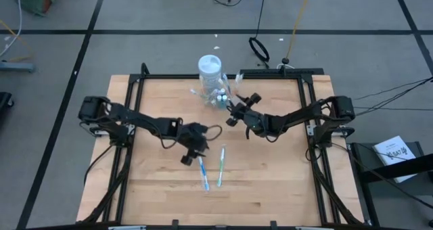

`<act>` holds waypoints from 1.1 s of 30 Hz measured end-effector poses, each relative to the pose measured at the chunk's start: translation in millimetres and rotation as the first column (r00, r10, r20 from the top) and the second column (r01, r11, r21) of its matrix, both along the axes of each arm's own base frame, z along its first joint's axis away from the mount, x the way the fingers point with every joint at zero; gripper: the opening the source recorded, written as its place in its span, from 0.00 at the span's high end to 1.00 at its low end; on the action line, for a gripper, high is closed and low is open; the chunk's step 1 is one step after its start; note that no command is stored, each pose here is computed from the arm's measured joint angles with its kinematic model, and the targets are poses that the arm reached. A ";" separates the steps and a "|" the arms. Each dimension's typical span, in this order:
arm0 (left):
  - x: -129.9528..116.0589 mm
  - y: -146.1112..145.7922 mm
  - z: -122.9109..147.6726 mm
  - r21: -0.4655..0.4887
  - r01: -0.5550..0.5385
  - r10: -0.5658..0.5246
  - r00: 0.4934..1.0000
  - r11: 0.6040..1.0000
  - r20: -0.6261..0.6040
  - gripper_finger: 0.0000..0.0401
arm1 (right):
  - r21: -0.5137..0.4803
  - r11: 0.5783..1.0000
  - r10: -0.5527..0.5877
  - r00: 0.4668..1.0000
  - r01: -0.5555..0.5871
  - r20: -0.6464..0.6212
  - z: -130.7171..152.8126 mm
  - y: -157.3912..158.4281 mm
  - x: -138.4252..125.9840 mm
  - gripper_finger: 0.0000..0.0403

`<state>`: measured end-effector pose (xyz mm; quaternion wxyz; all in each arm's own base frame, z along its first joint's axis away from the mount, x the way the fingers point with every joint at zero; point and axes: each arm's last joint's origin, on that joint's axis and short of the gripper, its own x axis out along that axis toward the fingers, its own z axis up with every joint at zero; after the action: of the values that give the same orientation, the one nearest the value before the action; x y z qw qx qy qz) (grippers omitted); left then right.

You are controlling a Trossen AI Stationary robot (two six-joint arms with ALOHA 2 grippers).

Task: Pick & Place toothbrushing station
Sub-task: Put the blue toothbrush into the transparent organizer

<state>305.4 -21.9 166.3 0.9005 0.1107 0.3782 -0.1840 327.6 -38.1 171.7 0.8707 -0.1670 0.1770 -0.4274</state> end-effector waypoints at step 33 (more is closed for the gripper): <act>8.4 -24.8 -28.1 0.000 0.249 -0.249 0.969 0.969 0.009 0.97 | 0.059 0.995 -0.085 0.996 0.085 -0.004 2.5 13.1 -10.3 0.55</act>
<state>313.8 -46.7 138.1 0.8720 0.1576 0.3572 -0.2951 317.3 -25.0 174.2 0.8561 -0.1338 0.1972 -0.4586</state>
